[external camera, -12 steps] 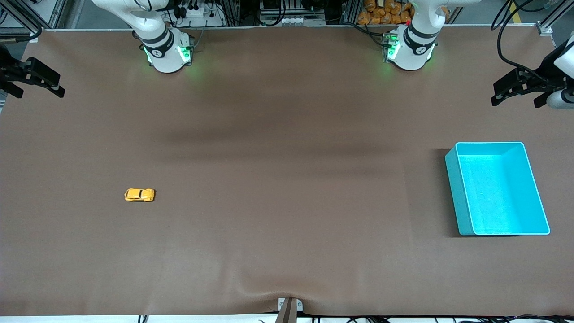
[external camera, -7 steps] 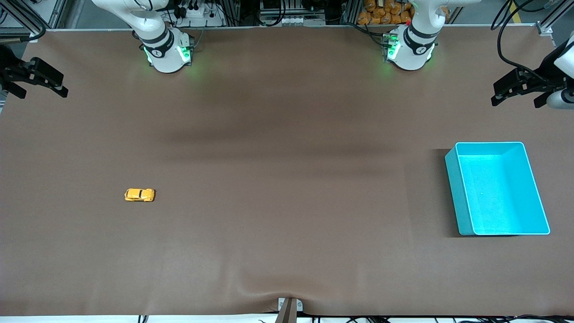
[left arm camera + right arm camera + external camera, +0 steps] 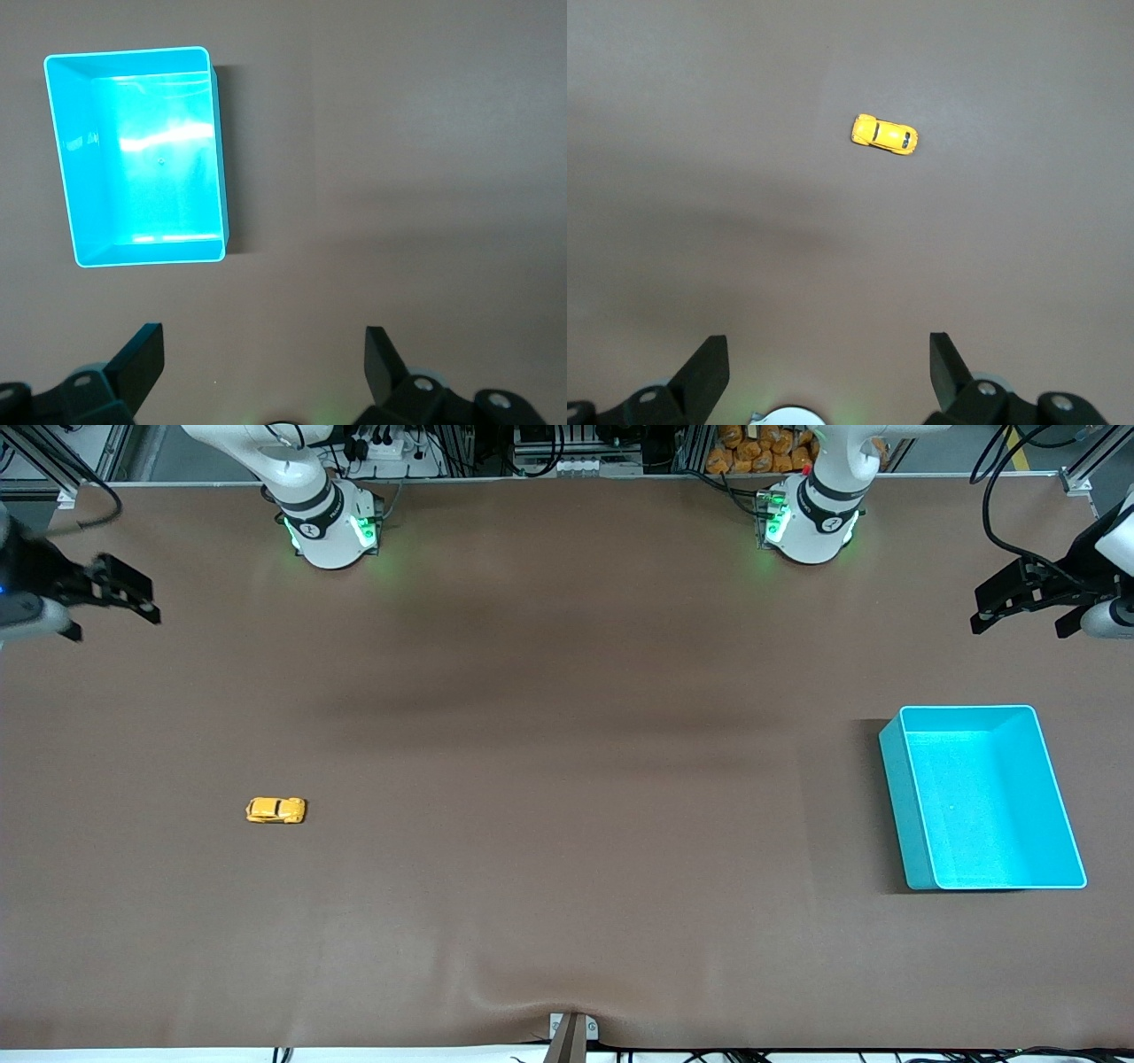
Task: Wind and store yellow beetle car
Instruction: 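Reach the right gripper down over the yellow beetle car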
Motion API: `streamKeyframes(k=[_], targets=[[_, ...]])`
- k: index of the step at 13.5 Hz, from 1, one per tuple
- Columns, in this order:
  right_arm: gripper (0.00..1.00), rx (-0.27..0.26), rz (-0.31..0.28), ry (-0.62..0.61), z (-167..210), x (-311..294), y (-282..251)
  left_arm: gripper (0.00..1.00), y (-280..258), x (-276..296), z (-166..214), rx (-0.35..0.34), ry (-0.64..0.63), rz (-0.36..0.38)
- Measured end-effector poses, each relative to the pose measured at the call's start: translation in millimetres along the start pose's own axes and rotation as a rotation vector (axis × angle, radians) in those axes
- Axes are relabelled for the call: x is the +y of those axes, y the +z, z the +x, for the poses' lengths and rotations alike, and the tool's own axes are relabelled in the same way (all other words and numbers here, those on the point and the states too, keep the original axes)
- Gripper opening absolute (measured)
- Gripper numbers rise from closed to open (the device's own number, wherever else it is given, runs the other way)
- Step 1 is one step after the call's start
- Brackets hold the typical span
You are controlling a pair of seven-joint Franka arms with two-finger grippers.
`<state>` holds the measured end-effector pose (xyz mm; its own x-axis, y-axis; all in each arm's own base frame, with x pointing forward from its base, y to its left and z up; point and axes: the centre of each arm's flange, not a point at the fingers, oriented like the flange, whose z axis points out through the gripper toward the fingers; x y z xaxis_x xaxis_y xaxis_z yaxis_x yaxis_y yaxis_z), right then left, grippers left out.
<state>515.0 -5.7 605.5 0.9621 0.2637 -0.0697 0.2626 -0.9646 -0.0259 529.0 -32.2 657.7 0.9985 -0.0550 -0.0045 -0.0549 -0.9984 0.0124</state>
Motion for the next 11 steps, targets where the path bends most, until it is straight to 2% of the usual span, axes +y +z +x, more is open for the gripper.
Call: streamKeyframes(k=[2, 7, 9, 11], targets=[[1.00, 0.005, -0.002, -0.083, 14.0, 4.5, 47.3, 1.00, 0.2, 0.0, 0.2, 0.000, 0.000, 0.000], [1.00, 0.015, -0.010, -0.385, 32.7, 19.2, 196.6, 1.00, 0.3, 0.3, 0.6, 0.000, 0.001, 0.000], [1.00, 0.037, -0.030, -0.587, 43.7, 24.4, 243.6, 1.00, 0.3, 0.4, 0.8, 0.000, 0.001, 0.000], [1.00, 0.069, -0.075, -0.811, 58.5, 33.6, 283.3, 1.00, 0.2, 0.4, 0.8, 0.000, 0.001, 0.000]])
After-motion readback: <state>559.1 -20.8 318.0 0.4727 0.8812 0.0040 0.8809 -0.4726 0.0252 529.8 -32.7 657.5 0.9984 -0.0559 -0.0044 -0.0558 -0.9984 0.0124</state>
